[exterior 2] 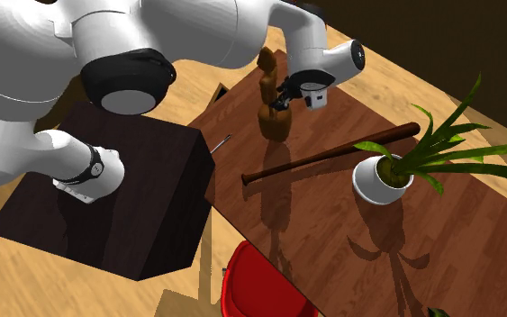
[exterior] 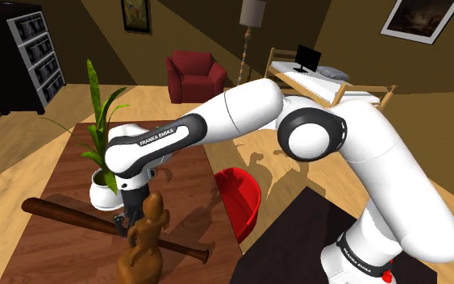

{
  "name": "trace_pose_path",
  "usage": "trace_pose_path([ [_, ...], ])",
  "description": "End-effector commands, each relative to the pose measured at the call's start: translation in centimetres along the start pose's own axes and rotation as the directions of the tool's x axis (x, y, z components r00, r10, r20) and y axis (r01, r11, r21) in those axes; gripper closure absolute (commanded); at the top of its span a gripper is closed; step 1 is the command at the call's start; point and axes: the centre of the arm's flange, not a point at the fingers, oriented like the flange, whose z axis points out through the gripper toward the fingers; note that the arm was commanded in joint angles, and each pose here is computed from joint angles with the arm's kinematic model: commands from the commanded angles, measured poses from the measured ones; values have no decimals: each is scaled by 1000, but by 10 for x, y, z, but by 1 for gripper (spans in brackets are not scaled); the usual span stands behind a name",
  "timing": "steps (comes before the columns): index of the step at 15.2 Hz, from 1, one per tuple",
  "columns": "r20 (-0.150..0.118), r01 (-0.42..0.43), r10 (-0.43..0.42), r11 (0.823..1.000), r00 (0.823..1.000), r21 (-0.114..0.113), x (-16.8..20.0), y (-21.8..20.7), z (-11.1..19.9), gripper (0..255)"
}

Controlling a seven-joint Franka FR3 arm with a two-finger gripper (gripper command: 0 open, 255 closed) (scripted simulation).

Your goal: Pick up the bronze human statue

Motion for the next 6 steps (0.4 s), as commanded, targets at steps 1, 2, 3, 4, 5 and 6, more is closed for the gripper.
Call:
trace_pose_path([
  [1, -2, 2, -2, 1000, 1000, 2, -8, -2, -10, 255],
  [2, -2, 2, -2, 1000, 1000, 2, -11, -3, -14, 255],
  [3, -2, 2, -2, 1000, 1000, 2, -14, -3, -18, 255],
  [4, -2, 2, -2, 1000, 1000, 2, -17, -4, -23, 255],
  [5, -2, 2, -2, 1000, 1000, 2, -17, -4, -23, 255],
  [6, -2, 2, -2, 1000, 1000, 2, -17, -4, -23, 255],
])
